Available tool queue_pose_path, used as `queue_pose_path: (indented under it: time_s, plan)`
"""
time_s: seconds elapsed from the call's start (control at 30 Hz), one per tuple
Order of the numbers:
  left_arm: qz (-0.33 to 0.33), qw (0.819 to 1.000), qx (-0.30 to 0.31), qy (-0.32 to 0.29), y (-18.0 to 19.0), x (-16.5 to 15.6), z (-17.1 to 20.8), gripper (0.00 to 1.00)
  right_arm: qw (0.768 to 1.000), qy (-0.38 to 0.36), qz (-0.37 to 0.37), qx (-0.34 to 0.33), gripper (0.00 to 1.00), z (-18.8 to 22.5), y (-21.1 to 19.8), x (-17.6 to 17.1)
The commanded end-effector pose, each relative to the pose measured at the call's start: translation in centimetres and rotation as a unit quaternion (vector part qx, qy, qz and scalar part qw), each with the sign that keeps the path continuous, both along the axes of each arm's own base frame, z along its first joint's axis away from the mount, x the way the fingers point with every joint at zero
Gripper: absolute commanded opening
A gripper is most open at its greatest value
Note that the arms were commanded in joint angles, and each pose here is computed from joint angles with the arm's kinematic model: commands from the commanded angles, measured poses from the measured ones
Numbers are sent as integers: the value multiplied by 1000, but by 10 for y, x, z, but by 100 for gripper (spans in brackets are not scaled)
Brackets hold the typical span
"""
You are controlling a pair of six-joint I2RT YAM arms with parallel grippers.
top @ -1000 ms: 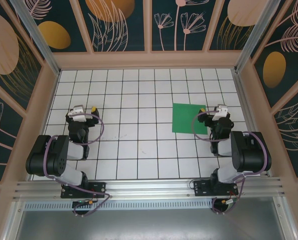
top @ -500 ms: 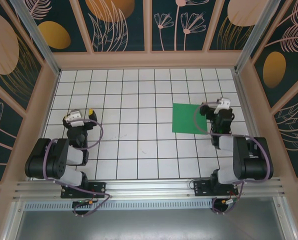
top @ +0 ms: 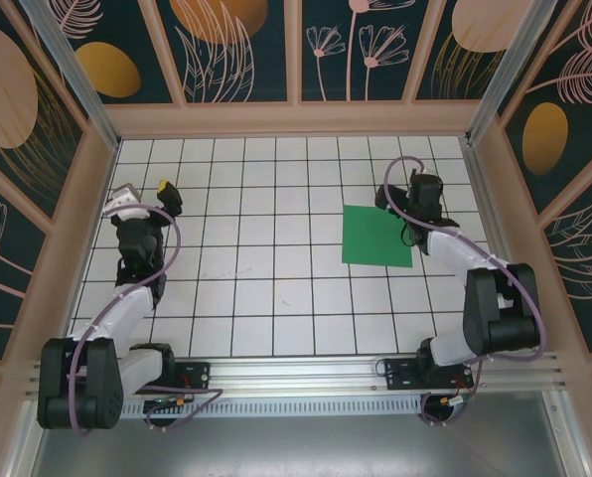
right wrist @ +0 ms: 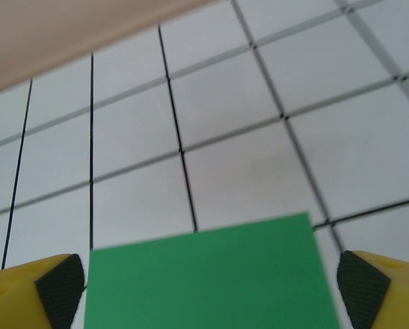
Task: Fold a paper plane with a square sheet of paper (pick it up from the middle)
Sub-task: Move the square sheet of paper to the center of the table.
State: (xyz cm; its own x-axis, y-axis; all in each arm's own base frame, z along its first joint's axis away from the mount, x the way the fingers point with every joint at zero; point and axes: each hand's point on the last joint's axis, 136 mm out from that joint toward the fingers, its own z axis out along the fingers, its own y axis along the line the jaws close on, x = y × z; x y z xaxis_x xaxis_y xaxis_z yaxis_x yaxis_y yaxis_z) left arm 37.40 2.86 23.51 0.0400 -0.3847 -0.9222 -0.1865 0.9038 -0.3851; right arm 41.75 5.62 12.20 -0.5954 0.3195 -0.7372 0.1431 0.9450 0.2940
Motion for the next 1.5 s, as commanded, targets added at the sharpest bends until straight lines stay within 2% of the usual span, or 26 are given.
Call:
queue_pose_path:
  time_s: [0.0,0.2,0.47,0.57,0.73,0.83,0.97,1.07,1.2,1.3,1.47]
  plan:
    - [-60,993,-64,78,-22,3,-25,99,994,94,4,62,91,-34,28,-17]
    - [-116,984,-80,108,-43,7,-21,99,987,154,22,48,89,-71,69,-16]
    - [-127,982,-75,115,-47,6,-26,99,975,211,56,29,87,-109,119,-25]
    - [-126,982,-74,116,-46,6,-27,99,964,240,109,35,86,-124,155,-49]
    - [-124,983,-73,117,-46,7,-29,99,931,297,211,8,85,-146,210,-117]
    - [-127,982,-76,119,-46,8,-30,98,928,293,228,2,85,-136,224,-129]
    - [-130,981,-77,118,-48,9,-28,99,940,243,240,-5,86,-91,237,-104]
    - [-131,981,-77,121,-48,8,-27,99,934,224,275,-50,90,-65,231,-96]
    - [-133,981,-78,121,-49,8,-27,99,915,244,297,-119,98,-72,203,-97]
    - [-136,980,-77,121,-50,8,-27,98,906,263,294,-156,99,-83,187,-95]
    - [-140,979,-76,123,-51,7,-29,99,895,273,307,-170,99,-92,189,-90]
